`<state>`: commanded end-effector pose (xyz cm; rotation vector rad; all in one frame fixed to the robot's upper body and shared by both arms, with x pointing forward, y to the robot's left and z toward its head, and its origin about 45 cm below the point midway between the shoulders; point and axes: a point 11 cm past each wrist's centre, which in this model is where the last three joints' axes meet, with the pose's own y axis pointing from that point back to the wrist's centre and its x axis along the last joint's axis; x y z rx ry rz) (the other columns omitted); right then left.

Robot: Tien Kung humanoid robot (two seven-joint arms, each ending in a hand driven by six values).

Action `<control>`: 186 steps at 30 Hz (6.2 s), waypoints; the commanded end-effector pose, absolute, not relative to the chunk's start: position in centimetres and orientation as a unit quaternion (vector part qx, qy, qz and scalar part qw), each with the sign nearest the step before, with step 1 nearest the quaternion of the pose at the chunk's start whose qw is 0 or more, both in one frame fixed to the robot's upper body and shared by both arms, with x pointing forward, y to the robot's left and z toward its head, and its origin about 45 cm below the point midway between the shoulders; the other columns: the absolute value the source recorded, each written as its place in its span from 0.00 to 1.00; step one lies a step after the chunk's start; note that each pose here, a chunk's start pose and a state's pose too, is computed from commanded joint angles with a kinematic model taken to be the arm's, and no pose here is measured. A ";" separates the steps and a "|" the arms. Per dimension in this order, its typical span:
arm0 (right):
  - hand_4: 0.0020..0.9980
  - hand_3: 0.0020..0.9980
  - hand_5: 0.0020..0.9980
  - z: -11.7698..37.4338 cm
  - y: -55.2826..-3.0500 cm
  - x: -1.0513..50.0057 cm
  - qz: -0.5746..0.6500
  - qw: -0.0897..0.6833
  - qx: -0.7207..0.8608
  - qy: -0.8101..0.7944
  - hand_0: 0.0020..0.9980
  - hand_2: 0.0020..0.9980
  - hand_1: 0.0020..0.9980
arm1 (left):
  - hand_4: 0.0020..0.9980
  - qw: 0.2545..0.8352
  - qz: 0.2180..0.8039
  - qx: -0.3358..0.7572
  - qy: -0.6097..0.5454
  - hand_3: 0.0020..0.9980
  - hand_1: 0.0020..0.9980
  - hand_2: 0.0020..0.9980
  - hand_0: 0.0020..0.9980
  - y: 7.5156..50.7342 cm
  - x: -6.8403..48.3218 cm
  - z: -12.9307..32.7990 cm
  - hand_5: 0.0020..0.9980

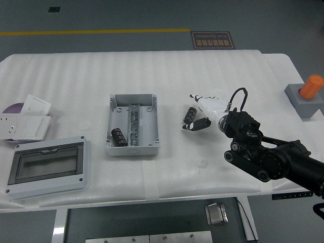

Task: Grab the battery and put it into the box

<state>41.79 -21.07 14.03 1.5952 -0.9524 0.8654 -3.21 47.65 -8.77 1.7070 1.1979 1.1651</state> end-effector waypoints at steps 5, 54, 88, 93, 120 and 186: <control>0.61 0.80 0.26 13.6 -21.0 41.6 0.359 0.518 0.667 -0.397 0.80 0.69 0.72 | 0.59 0.369 0.454 0.664 0.465 0.59 0.69 0.56 0.67 47.6 -3.1 -8.8 0.45; 0.78 1.00 0.47 18.0 -8.1 36.1 0.456 0.376 0.726 -0.351 1.00 1.00 1.00 | 0.59 0.362 0.453 0.668 0.467 0.59 0.68 0.56 0.67 48.0 -3.1 -8.6 0.45; 0.83 0.97 0.53 21.4 -33.9 41.5 0.302 0.407 0.603 -0.616 1.00 0.90 0.90 | 0.59 0.362 0.454 0.662 0.474 0.58 0.68 0.56 0.67 47.6 -3.8 -8.8 0.43; 0.83 0.94 0.54 22.1 -34.1 40.6 0.287 0.376 0.610 -0.636 0.98 0.88 0.88 | 0.59 0.363 0.455 0.661 0.474 0.58 0.69 0.56 0.67 47.4 -3.9 -8.9 0.43; 0.82 0.89 0.53 23.6 -32.9 39.0 0.341 0.366 0.591 -0.633 0.93 0.81 0.84 | 0.59 0.366 0.440 0.690 0.442 0.58 0.69 0.56 0.67 49.4 -2.4 -7.9 0.43; 0.79 0.86 0.54 22.1 -36.2 38.1 0.278 0.356 0.590 -0.670 0.88 0.77 0.78 | 0.60 0.363 0.455 0.667 0.465 0.58 0.69 0.56 0.67 48.2 -3.4 -8.5 0.44</control>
